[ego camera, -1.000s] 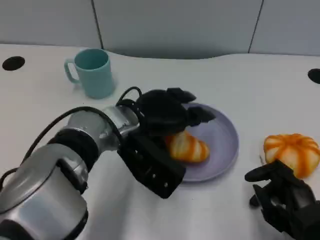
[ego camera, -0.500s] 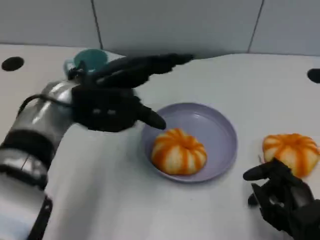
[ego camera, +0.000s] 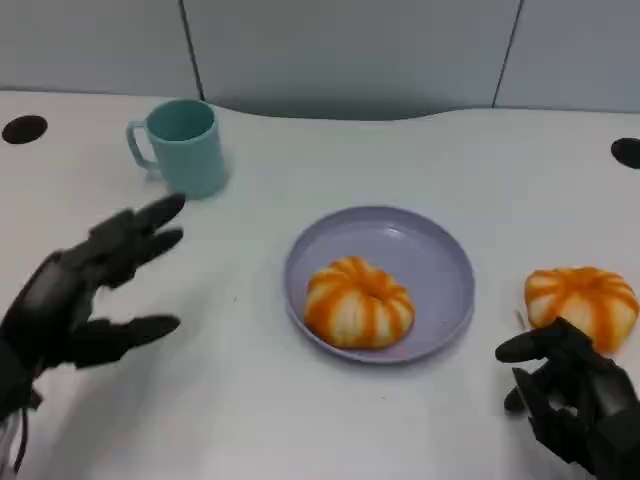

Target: Grasp the bread from the table and place it into the plate.

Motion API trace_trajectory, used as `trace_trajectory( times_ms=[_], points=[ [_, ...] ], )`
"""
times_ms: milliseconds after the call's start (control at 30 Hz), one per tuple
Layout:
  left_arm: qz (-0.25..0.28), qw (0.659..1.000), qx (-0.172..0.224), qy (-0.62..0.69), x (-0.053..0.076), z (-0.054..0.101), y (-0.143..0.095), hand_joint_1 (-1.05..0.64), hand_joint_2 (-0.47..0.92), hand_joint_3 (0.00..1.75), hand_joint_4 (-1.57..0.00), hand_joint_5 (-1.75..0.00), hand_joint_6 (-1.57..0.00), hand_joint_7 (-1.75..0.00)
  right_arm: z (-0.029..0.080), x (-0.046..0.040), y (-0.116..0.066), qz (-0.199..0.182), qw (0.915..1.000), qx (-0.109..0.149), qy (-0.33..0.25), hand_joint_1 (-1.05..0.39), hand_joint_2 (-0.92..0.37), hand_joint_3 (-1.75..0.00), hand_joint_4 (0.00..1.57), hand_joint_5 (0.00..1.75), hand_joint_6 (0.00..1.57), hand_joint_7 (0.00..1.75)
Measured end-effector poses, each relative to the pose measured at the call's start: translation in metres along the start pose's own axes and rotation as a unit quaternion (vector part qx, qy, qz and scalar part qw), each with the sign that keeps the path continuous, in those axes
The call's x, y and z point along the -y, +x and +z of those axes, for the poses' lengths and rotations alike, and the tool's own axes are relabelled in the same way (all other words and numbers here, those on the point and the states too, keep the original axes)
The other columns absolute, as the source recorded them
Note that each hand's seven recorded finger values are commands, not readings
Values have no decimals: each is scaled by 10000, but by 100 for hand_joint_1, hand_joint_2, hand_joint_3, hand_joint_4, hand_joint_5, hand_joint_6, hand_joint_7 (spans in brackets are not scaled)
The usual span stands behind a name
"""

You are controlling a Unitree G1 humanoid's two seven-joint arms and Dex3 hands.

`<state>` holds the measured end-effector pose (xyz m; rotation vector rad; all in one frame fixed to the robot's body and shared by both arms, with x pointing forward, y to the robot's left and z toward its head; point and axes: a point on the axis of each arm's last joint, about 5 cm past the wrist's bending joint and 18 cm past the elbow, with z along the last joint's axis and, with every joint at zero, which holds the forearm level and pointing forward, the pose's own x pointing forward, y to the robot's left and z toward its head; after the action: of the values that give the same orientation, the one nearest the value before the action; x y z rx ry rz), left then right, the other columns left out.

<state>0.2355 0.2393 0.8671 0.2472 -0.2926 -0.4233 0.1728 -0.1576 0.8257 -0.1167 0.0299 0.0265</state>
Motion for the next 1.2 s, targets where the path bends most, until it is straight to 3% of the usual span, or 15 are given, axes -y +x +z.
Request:
trace_trajectory(
  times_ms=[67,100,133,300,633,867,1200],
  points=[
    [286,9995,-97,-119,3,-32,-127,-62,92,12,-37,-147,-54,-82,2,-2,5,3,10000,8,5,-20,-92,-47,47,162,42,139],
    [480,9985,-194,-193,18,-57,-188,-62,92,12,-38,-153,-52,-95,-1,-1,4,-3,10000,2,17,-20,-92,-47,47,162,42,139],
    [646,9972,-298,-238,42,-80,-241,-58,92,13,-42,-166,-49,-119,-9,2,1,-11,10000,-6,27,-21,-92,-47,47,162,43,139],
    [961,9928,-626,-352,164,-156,-402,-46,92,13,-51,-174,-37,-170,-22,13,0,-21,10000,-25,28,-21,-92,-47,46,163,43,140],
    [1074,9875,-970,-616,397,-266,-437,-20,92,14,-71,-175,-50,-175,-41,82,11,-2,10000,48,-85,-19,-92,-46,47,160,42,140],
    [819,9882,-1168,-563,468,-298,-425,-25,90,14,-77,-175,-54,-175,-39,136,19,-14,9998,49,-193,-20,-92,-46,49,159,42,139],
    [691,9894,-1141,-580,456,-296,-373,-33,84,17,-81,-175,-56,-175,-51,144,21,-39,9997,20,-251,-21,-92,-46,49,156,43,136]
  ],
)
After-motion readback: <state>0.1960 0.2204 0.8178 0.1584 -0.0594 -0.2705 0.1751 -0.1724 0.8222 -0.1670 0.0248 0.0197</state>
